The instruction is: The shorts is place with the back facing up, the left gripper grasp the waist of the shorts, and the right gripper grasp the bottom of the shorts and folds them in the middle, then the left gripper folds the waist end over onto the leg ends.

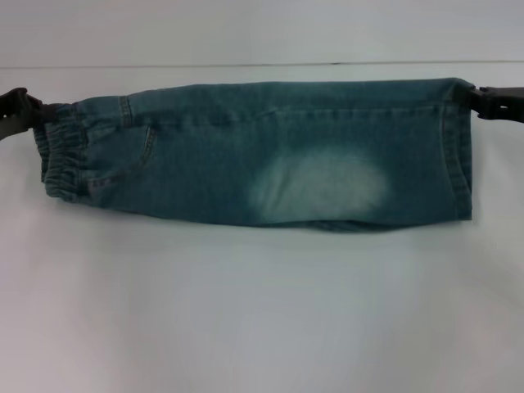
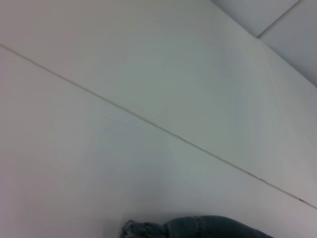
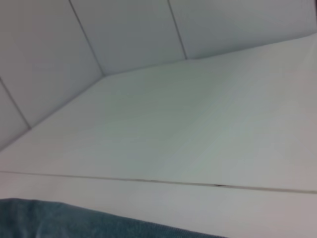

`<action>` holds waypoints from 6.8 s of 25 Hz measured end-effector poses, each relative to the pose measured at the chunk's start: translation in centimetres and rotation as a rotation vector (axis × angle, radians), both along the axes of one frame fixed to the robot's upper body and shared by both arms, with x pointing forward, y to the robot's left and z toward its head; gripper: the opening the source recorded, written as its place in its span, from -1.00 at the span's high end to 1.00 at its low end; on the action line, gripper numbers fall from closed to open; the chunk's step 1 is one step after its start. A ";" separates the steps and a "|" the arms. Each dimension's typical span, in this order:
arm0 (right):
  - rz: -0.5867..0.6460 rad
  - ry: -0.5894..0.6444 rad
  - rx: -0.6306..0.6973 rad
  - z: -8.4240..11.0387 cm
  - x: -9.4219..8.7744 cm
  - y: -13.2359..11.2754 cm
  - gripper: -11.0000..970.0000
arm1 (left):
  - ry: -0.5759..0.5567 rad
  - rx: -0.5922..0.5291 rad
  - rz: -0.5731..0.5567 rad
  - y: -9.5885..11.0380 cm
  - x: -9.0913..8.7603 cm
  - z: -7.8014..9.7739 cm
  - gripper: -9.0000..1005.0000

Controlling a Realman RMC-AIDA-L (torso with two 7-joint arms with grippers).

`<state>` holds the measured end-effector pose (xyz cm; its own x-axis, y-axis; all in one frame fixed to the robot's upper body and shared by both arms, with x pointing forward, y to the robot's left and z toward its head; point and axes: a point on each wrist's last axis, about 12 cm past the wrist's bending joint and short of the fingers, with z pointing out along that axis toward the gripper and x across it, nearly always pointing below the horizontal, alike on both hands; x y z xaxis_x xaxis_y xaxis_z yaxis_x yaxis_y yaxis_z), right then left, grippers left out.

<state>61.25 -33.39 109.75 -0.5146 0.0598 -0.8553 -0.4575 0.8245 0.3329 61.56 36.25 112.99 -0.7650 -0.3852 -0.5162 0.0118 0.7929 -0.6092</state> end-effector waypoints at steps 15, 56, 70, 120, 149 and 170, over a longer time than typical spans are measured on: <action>-0.036 0.004 -0.170 -1.1 2.8 4.0 0.90 | -0.071 0.002 0.012 -1.8 0.6 -1.8 0.74; 0.530 -0.087 0.136 3.7 -4.9 2.6 -0.96 | -0.126 0.193 -0.166 2.1 -3.5 -1.6 -0.83; 0.681 -0.045 0.101 2.0 -6.9 4.7 -0.95 | -0.048 0.356 -0.346 0.5 -2.7 -1.9 -0.83; 0.605 -0.039 0.083 1.0 -5.6 6.0 -0.95 | -0.104 0.671 -0.527 -4.0 0.4 -3.9 0.03; 0.609 -0.047 0.052 1.2 -4.6 6.8 -0.94 | -0.134 0.678 -0.535 -4.1 0.6 -3.6 0.48; 0.621 -0.048 0.034 1.3 -4.2 7.4 -0.94 | -0.147 0.677 -0.559 -4.4 0.6 -3.0 0.73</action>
<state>57.08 -25.99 111.05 -0.4231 -0.2104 -0.8813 -0.8634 0.3887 0.3216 62.14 31.89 110.00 -0.6580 0.4477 -0.6055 0.5461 0.8373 0.0257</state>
